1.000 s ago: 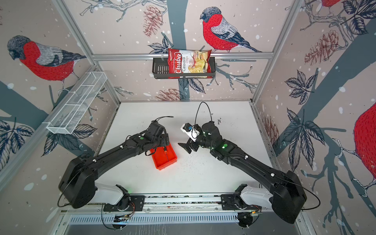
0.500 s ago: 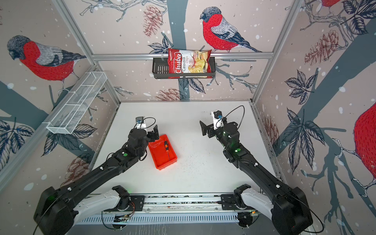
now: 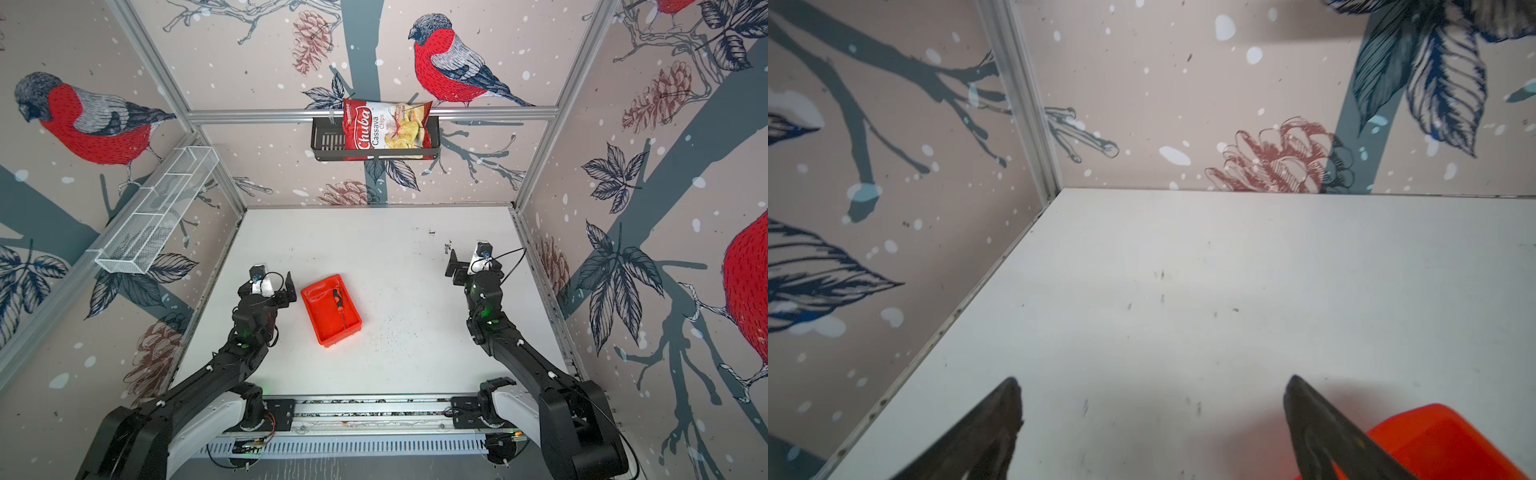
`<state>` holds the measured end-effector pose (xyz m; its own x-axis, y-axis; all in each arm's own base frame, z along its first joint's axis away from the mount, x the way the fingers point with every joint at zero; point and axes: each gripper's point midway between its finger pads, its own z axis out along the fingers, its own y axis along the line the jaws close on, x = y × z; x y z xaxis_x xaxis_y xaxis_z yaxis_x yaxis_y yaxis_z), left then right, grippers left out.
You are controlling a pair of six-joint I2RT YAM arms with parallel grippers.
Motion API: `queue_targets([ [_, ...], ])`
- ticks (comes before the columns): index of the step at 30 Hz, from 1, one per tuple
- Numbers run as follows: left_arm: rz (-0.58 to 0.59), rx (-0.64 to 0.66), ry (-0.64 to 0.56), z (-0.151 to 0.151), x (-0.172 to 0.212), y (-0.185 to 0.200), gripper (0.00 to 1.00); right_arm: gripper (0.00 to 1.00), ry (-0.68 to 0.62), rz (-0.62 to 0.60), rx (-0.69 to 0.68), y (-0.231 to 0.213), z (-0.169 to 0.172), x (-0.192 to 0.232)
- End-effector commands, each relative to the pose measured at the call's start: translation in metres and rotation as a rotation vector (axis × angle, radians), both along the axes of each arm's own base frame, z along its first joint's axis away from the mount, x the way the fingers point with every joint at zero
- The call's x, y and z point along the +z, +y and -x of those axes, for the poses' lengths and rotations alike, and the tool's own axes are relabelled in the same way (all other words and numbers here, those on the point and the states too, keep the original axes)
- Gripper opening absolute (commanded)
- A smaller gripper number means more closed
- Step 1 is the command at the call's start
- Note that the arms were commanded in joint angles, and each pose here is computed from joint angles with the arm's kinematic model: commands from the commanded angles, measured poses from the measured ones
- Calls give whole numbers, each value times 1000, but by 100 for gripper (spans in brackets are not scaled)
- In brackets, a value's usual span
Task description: Put the screwdriver in the bin
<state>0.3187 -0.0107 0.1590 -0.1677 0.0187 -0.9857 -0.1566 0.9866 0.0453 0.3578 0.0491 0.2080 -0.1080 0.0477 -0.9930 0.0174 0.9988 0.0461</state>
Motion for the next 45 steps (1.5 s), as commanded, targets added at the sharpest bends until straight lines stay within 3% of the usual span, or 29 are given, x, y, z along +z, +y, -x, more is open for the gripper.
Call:
queue_targets([
  [1,29,10,-137,-1,20,8,97,100,-52,-7,-130,-24,-1,5],
  [8,12,81,-103,-9,-5,25,96,100,-2,31,-244,-43,-1,-32],
  [20,-46,11,-124,-42,-11,16,97,100,32,58,-329,-68,-2,-62],
  [29,-8,37,-92,-50,-26,27,97,100,-42,-87,-297,-100,5,-68],
  [34,16,29,-72,-56,-29,31,97,100,-8,-56,-235,-89,-4,-78],
  [45,14,30,-74,-56,-29,31,97,100,13,-38,-239,-86,-8,-80],
])
